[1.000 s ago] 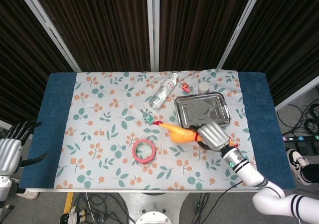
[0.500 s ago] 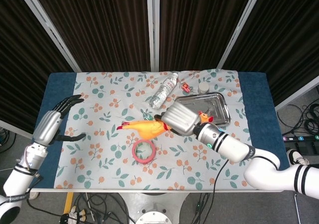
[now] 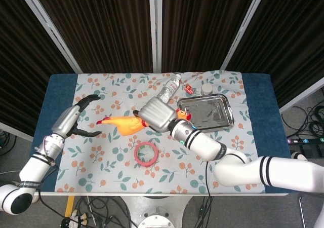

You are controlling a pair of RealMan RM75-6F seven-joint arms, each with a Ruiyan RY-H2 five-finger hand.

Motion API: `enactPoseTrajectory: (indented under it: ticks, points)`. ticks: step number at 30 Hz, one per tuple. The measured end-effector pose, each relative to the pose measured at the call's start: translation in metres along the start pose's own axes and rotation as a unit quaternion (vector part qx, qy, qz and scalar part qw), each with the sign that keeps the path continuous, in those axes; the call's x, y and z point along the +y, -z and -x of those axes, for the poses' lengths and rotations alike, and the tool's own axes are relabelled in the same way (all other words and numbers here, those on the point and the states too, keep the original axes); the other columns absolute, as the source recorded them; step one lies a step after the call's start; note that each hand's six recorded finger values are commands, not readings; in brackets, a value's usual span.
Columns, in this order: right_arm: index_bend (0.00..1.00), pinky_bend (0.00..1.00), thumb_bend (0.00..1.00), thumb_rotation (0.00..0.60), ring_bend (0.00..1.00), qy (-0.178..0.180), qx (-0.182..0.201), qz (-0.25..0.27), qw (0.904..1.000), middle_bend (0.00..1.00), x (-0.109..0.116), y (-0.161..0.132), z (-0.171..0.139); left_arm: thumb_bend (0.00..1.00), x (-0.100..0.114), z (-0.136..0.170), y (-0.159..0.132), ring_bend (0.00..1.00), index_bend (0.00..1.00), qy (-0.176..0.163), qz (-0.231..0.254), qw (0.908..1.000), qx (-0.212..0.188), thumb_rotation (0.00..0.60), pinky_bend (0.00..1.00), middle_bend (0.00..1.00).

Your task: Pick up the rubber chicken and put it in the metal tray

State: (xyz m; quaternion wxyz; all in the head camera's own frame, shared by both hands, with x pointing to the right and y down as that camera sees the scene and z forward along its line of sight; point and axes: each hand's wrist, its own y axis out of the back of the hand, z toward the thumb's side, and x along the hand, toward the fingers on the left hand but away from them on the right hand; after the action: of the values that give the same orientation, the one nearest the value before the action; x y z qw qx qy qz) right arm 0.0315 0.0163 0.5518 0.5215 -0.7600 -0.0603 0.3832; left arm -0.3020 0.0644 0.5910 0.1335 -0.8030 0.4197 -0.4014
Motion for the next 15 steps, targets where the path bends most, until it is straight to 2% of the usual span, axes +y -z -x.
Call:
enactPoseTrajectory:
  ticks: [2, 4, 6, 15]
  points:
    - [0.64, 0.83, 0.71, 0.6, 0.56, -0.001, -0.006, -0.002, 1.0, 0.57, 0.002, -0.005, 0.008, 0.0, 0.001, 0.0, -0.002, 0.12, 0.18, 0.004, 0.009, 0.9999, 0.001, 0.58, 0.18, 0.16]
    - [0.64, 0.83, 0.71, 0.6, 0.56, -0.001, -0.012, -0.007, 0.9999, 0.57, 0.005, -0.013, 0.016, 0.0, 0.004, 0.0, -0.003, 0.12, 0.17, 0.008, 0.016, 0.9998, 0.003, 0.501, 0.18, 0.16]
    - [0.64, 0.83, 0.71, 0.6, 0.56, -0.001, -0.018, -0.009, 0.9998, 0.57, 0.007, -0.018, 0.022, 0.0, 0.008, 0.0, -0.003, 0.12, 0.17, 0.009, 0.016, 0.9998, 0.005, 0.458, 0.18, 0.16]
    - [0.64, 0.83, 0.71, 0.6, 0.56, -0.002, -0.037, -0.017, 0.9992, 0.57, 0.012, -0.028, 0.036, 0.0, 0.008, -0.004, -0.001, 0.12, 0.17, 0.019, 0.002, 0.9994, 0.028, 0.43, 0.18, 0.16]
